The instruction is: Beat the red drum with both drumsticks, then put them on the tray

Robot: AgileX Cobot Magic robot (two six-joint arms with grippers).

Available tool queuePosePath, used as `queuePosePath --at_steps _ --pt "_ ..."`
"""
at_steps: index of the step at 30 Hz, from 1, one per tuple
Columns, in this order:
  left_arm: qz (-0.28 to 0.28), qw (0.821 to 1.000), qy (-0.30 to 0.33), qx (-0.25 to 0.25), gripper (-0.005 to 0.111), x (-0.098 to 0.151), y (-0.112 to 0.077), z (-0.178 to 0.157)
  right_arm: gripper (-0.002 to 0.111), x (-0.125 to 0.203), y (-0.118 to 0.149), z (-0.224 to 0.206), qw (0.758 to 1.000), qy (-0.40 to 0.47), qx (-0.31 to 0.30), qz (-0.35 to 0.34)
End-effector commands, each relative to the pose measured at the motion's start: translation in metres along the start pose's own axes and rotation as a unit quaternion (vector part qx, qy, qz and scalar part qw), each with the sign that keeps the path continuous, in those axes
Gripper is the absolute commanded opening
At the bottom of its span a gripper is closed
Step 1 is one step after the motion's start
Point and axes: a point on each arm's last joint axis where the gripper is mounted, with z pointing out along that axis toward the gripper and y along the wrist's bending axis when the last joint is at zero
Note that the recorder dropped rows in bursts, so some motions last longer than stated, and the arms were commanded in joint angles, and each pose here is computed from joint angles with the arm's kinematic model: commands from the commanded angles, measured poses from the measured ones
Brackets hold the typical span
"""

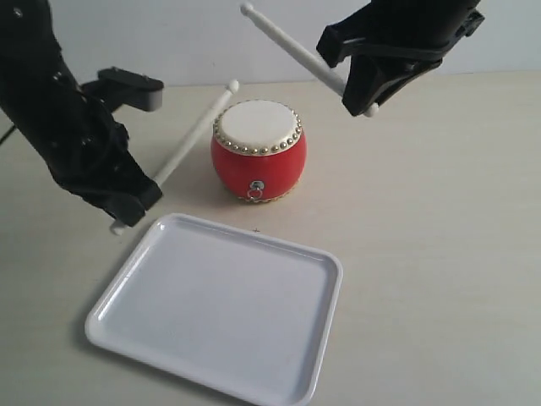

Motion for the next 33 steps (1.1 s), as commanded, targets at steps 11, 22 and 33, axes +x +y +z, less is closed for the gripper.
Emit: queuePosePath --at_steps 11,22,33 --pt "-0.044 0.998 -0.039 0.020 0.000 0.008 0.020 -0.026 0.000 -0.003 0.010 0.060 0.996 0.080 -0.015 -0.024" --pt "0.029 0.997 0.055 0.034 0.000 -0.001 -0.006 0.028 0.000 0.005 -0.015 -0.048 0.993 -0.057 0.101 -0.008" --pt "0.015 0.999 0.038 0.031 0.000 0.007 -0.004 -0.016 0.000 0.012 -0.012 0.013 1.000 0.028 0.007 0.011"
